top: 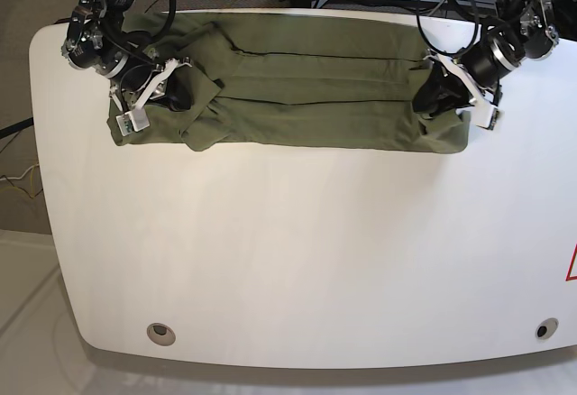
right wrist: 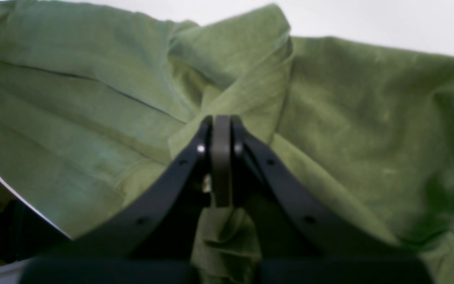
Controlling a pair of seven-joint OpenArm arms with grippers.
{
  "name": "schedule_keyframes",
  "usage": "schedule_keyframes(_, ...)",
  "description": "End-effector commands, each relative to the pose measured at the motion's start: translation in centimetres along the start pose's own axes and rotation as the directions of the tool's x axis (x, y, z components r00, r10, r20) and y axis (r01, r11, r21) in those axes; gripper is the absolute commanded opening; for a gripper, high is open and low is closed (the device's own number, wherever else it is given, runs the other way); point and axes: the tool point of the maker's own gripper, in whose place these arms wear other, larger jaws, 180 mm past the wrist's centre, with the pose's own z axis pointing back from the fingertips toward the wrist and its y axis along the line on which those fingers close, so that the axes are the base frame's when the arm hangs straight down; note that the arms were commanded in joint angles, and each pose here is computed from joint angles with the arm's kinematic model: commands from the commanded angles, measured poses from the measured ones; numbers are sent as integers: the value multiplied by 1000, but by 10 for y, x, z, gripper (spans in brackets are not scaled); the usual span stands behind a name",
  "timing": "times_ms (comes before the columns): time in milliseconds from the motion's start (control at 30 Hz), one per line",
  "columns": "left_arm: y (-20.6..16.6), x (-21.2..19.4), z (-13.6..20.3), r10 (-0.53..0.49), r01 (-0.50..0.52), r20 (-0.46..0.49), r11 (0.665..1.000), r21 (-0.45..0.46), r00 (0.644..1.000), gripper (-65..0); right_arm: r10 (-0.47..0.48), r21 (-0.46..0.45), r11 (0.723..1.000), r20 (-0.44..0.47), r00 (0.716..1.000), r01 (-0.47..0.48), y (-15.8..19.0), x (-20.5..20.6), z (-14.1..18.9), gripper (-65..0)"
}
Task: Fold the T-shirt properly
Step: 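Lift the strip end with the left gripper and fold it toward the right gripper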
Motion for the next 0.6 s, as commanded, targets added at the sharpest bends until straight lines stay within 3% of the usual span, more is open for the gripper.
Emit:
schedule_keyframes(0,-10,10,-2,-31,31,35,999,-23,999,-568,20,5,1000,45,999,-20,0,13,4,-650)
schedule_keyframes(200,-14,9,-7,-36,36,37,999,-16,999,-634,17,5,1000,46,999,-17,1,13,4,-650)
schedule_keyframes(567,-14,-5,-20,-34,34,6,999,29,999,-650,19,4,1000,52,998,-19,1,14,5,-650)
